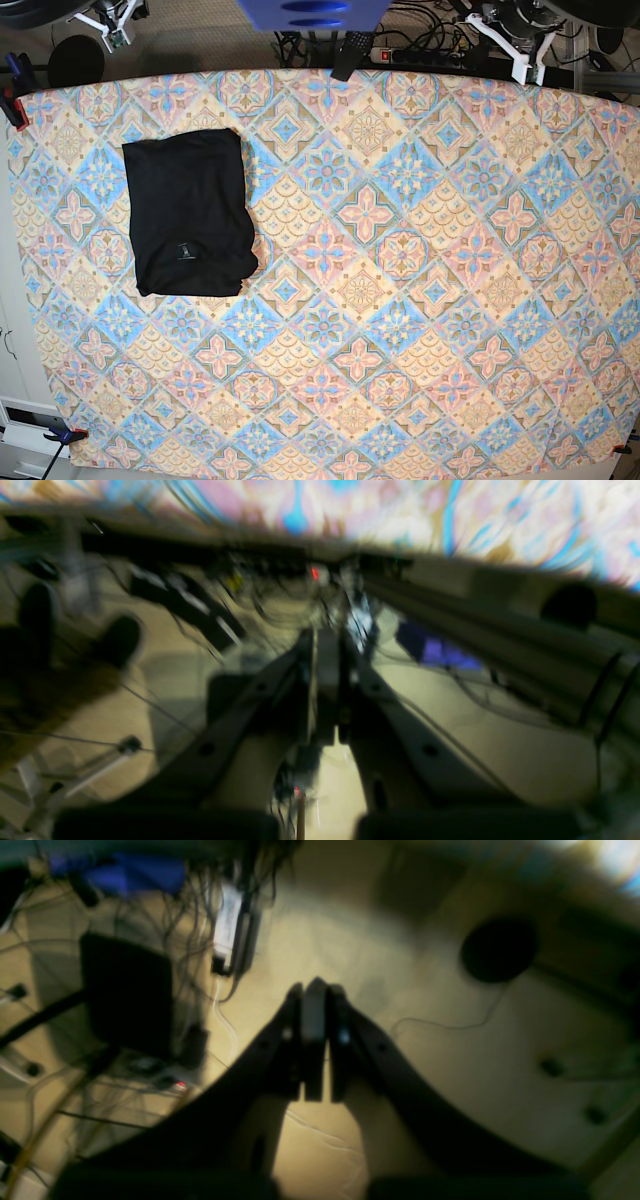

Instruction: Fold the T-shirt properly

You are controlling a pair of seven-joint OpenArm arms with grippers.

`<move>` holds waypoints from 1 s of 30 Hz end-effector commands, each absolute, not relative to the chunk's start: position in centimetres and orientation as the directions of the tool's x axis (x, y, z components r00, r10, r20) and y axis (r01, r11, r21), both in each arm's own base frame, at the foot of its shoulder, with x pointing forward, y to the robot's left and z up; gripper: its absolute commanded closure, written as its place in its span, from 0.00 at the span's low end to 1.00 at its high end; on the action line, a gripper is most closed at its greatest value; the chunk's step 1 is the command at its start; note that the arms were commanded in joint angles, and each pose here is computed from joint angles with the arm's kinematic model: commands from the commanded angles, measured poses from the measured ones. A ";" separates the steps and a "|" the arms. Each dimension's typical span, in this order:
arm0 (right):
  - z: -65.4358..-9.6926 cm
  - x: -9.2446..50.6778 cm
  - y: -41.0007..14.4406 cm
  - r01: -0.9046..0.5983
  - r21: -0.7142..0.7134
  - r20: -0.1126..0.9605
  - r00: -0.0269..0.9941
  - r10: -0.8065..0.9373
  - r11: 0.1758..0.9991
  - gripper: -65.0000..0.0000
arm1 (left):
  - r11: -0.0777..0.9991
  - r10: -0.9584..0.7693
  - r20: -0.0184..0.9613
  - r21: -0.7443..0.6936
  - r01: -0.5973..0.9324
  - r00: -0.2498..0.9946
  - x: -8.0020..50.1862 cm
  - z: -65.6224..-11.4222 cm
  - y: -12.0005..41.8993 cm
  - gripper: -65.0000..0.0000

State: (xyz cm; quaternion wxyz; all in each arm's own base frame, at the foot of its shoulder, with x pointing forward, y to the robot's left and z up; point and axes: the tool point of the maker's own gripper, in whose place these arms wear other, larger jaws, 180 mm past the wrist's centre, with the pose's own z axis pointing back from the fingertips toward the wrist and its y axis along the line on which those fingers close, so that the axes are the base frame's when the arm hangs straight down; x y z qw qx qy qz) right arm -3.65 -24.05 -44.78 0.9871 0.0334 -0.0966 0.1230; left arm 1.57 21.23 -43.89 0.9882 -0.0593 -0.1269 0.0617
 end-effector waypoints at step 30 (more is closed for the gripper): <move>-61.7 -8.7 -16.8 0.290 0.381 0.024 0.946 -0.323 0.878 1.00 | 0.986 0.009 0.043 -0.166 -0.002 0.999 -5.8 -64.3 15.8 1.00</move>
